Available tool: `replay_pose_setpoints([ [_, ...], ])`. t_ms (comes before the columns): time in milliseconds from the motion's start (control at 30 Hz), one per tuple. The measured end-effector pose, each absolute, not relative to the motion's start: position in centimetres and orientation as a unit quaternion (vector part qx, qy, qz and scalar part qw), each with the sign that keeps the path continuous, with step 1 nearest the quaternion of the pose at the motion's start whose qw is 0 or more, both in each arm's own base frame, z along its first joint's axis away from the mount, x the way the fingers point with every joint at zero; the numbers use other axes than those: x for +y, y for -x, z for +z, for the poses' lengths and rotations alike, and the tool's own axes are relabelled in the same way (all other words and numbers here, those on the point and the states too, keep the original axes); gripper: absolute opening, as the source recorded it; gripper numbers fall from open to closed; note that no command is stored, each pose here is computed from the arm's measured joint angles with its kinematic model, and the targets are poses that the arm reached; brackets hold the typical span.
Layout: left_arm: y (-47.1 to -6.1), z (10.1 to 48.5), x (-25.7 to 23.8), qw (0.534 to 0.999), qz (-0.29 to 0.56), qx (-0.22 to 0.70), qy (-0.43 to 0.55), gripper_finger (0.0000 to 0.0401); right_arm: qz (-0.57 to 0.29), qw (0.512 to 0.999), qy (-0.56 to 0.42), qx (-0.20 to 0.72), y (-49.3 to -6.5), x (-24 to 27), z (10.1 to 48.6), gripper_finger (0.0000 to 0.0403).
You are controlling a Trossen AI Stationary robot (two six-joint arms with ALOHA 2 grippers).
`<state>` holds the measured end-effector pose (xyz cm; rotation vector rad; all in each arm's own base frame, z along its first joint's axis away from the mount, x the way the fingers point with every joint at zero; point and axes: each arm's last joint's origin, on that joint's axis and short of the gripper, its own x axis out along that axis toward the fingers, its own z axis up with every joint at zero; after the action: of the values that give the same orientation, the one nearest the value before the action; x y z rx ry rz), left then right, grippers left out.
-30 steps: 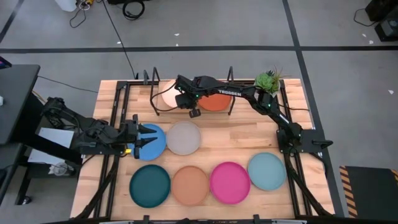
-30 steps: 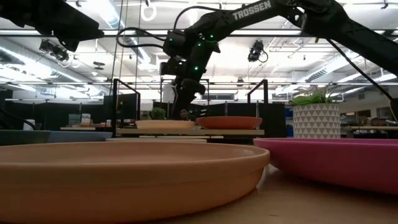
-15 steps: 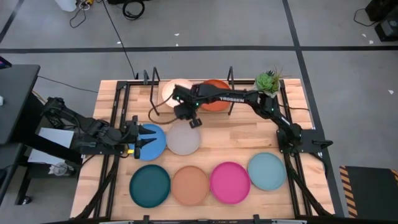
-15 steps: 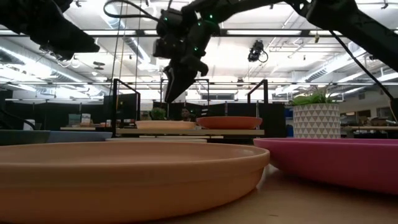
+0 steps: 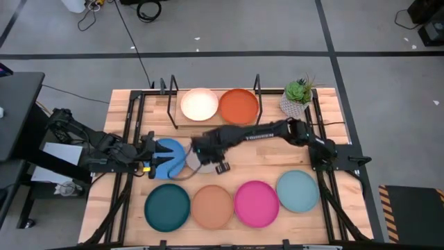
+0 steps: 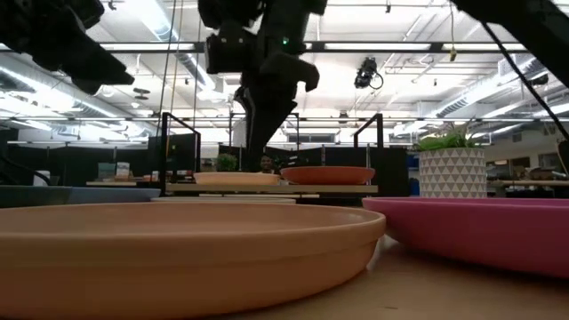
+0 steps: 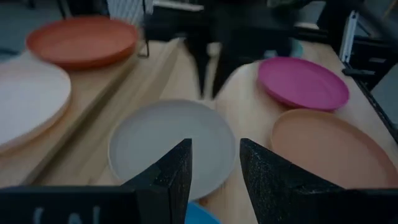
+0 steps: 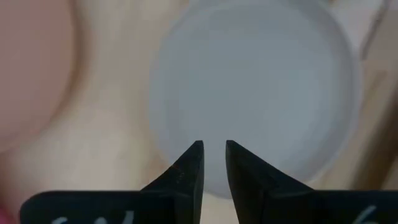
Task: Place and stack plates onto a shelf
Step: Stack the pink plate on top of the orange plate on the shelf
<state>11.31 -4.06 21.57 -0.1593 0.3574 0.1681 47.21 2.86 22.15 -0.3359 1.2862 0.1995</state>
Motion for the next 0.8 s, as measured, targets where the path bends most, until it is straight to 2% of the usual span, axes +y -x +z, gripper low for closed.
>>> replay_pose_setpoints([
  [267,-11.0,20.8,-3.9,0.969,0.097,0.213,0.085,0.0142,0.064,0.795,0.165,0.580,-42.4,10.4,23.0,0.0070],
  [433,-11.0,20.8,-3.9,0.970,0.094,0.215,0.068,0.0142,0.055,0.779,0.150,0.607,-37.8,12.9,21.9,0.0075],
  [633,-11.0,20.8,-3.9,0.970,0.094,0.215,0.065,0.0142,0.022,0.760,0.125,0.637,-34.1,13.7,20.4,0.0117],
  [800,-11.0,20.5,-3.8,0.971,0.108,0.206,0.059,0.0142,0.002,0.740,0.071,0.669,-33.6,11.9,18.6,0.0158],
])
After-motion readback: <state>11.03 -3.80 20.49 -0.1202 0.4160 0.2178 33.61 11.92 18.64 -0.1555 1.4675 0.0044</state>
